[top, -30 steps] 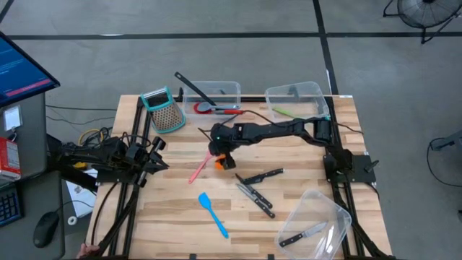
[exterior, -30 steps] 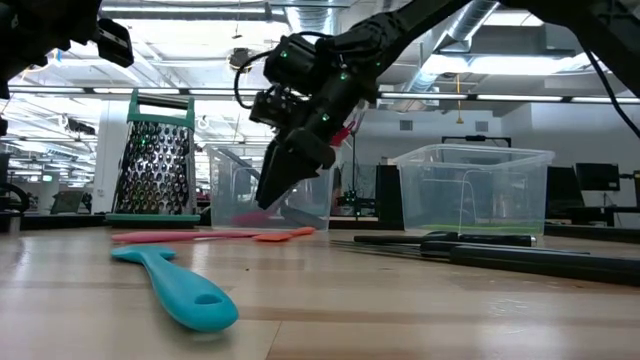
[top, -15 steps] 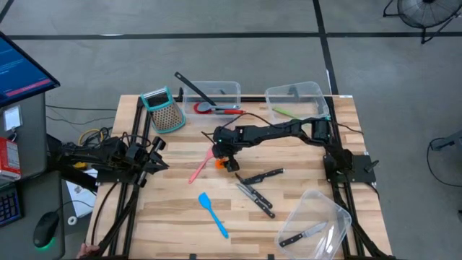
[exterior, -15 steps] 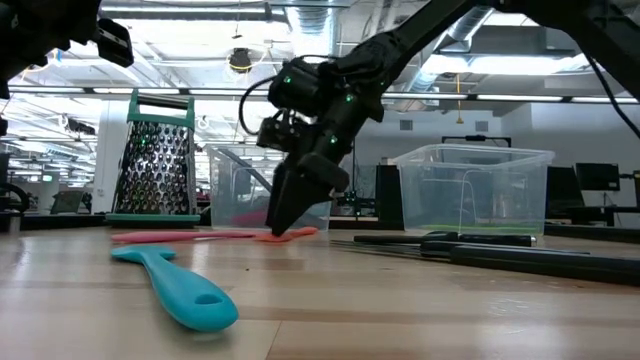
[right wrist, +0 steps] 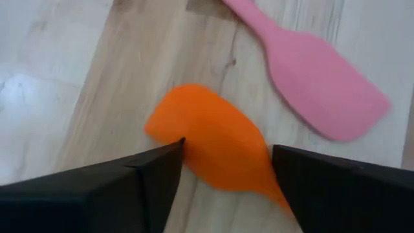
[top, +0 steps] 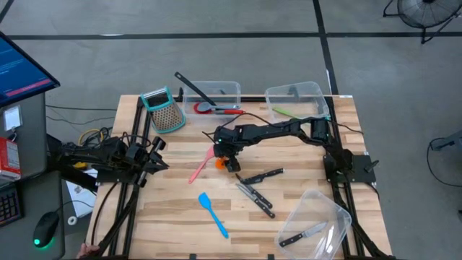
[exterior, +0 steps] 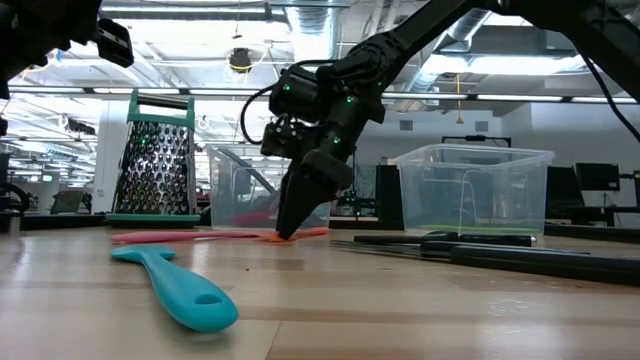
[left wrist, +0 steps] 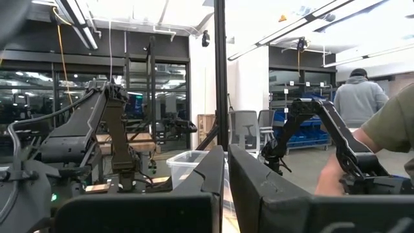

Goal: Pick & Place Kitchen Items
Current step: Put the top right orange spatula into the top right transparent bin

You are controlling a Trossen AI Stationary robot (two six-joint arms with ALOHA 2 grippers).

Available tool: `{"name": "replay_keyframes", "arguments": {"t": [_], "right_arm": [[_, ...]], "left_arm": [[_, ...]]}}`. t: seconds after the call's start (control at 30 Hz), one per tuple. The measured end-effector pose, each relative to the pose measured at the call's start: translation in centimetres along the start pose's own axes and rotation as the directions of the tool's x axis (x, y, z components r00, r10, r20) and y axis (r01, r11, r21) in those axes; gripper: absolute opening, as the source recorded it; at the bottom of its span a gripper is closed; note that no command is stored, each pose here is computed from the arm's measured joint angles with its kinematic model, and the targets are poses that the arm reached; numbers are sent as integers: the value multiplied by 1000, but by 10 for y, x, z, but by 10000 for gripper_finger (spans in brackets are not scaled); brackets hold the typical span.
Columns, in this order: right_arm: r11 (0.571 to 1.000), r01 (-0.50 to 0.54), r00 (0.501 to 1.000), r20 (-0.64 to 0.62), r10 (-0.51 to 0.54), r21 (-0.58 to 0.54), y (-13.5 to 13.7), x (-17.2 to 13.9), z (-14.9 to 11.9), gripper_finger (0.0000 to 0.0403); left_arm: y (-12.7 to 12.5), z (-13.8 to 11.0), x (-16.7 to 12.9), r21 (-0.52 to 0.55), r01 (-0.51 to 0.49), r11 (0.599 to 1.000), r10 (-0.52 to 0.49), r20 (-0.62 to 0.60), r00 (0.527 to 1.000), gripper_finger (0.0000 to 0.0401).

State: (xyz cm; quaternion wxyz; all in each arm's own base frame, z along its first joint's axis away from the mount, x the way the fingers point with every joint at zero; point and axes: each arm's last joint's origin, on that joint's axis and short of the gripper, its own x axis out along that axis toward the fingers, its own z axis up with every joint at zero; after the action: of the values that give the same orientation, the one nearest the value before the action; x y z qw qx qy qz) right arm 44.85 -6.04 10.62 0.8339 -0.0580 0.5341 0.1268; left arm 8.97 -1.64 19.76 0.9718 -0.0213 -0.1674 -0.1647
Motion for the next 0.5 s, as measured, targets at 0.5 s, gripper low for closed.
{"name": "replay_keyframes", "arguments": {"t": [0.5], "right_arm": [[998,9,999,-39,-6,63,7,-2,0,92]], "left_arm": [[0,0,0,0,0,1000,0,0,1000,8]]}}
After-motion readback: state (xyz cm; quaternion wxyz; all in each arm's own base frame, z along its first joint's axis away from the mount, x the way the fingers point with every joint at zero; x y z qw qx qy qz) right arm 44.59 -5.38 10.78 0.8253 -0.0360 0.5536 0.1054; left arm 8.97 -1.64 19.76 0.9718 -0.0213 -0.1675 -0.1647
